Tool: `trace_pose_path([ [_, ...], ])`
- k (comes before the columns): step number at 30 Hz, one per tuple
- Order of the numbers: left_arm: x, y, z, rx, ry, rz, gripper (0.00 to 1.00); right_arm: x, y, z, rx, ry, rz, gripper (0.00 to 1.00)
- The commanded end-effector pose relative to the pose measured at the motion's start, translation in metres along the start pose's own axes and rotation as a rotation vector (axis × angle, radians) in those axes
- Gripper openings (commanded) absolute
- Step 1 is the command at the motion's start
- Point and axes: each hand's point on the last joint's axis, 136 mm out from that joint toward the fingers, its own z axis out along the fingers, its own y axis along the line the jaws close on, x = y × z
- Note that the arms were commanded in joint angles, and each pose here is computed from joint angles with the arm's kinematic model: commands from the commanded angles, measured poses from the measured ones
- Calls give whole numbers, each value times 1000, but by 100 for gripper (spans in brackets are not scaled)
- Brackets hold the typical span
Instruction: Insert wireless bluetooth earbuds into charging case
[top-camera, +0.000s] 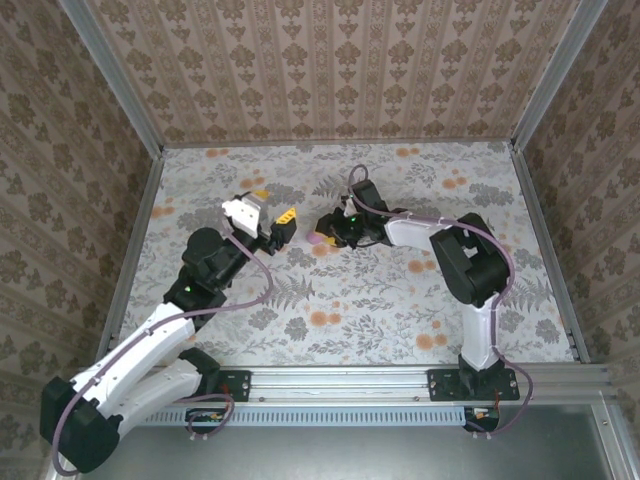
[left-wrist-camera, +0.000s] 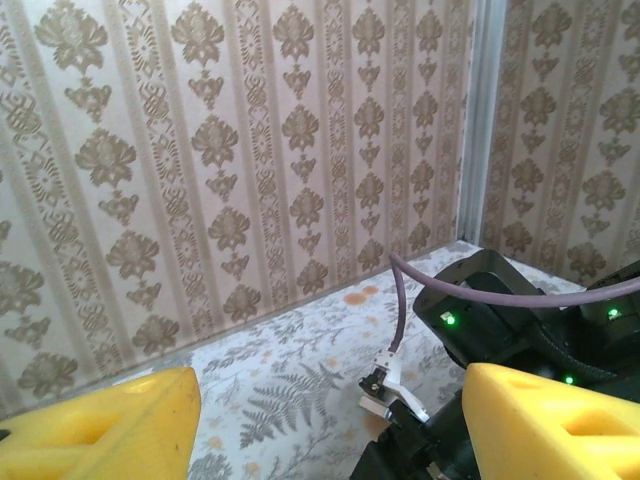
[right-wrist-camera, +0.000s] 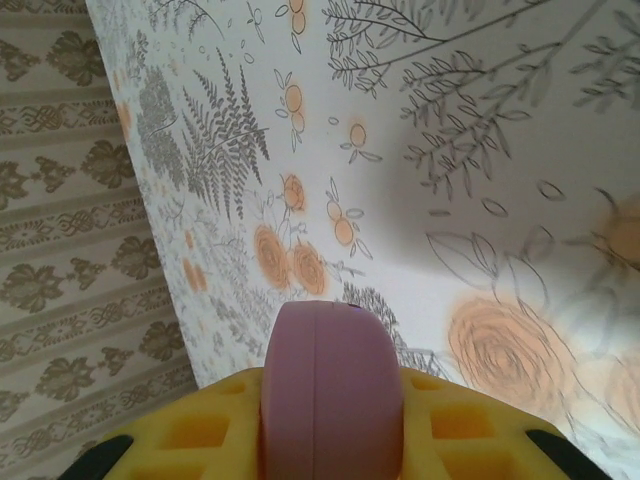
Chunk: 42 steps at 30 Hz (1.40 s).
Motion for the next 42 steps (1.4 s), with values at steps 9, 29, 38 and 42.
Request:
trace_pose_path([
  [9, -11, 16, -12, -74, -12, -8, 73, -10, -14, 24, 50, -51, 10, 28],
  [29, -4, 16, 3, -61, 2, -43, 72, 6, -49, 4, 181, -42, -25, 43],
  [38, -5, 17, 3, -70, -3, -53, 72, 0, -45, -29, 236, -78, -80, 53],
  [42, -1, 16, 6, -62, 19, -55, 73, -24, -45, -70, 322, -165, -158, 55],
])
